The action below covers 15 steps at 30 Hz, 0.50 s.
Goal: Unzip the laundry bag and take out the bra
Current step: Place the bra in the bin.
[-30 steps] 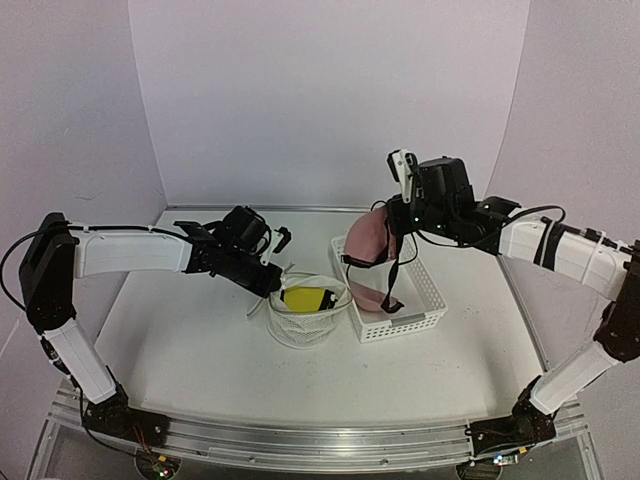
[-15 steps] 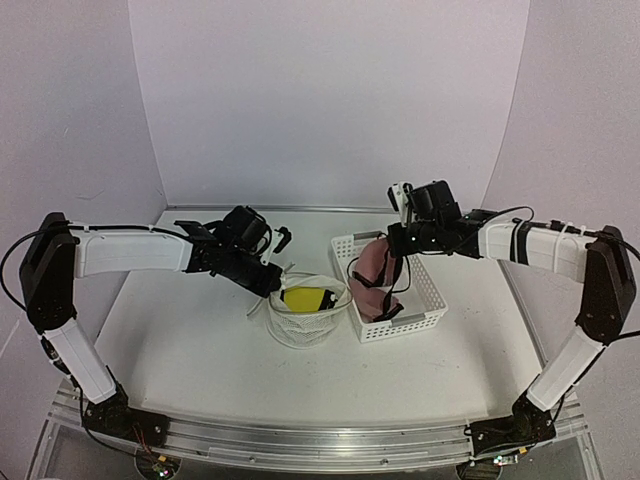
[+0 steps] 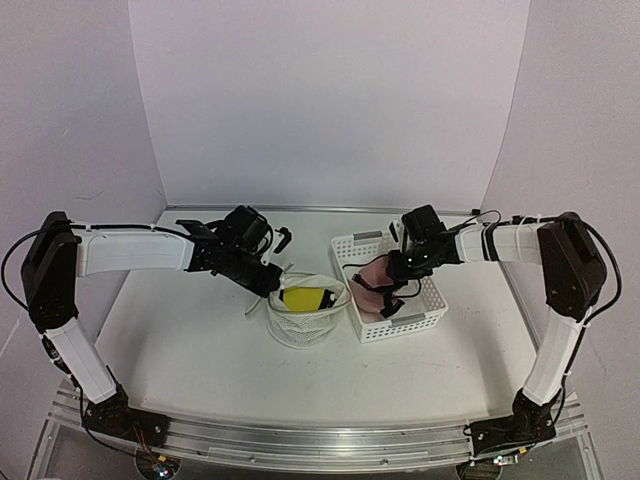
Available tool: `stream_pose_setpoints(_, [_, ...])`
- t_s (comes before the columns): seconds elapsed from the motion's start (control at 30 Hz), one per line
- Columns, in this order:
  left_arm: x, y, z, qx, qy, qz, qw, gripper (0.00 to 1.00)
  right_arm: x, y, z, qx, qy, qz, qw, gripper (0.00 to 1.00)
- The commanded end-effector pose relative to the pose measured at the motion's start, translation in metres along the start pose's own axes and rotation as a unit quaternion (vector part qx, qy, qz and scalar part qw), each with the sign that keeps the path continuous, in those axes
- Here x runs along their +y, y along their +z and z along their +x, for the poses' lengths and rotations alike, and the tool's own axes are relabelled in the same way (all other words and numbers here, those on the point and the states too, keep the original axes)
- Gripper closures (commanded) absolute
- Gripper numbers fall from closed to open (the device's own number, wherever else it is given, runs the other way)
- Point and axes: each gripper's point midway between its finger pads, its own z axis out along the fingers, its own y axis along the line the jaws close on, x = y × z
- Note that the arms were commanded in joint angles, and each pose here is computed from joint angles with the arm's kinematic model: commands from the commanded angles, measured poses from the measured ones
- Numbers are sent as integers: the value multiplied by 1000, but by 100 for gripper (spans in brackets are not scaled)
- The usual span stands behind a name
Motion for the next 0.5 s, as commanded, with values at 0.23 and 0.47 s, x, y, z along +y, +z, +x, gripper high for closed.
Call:
stream_pose_setpoints(0.23, [6,-8,-16,-23,-9,-26,999,100,-9,-41,-40,-54,-1,42,998,51])
stream_pose_setpoints(0.47, [14,-10,-23,-45,-22,-48,998,100,-13,-89,-66,-90,-16,64,994,46])
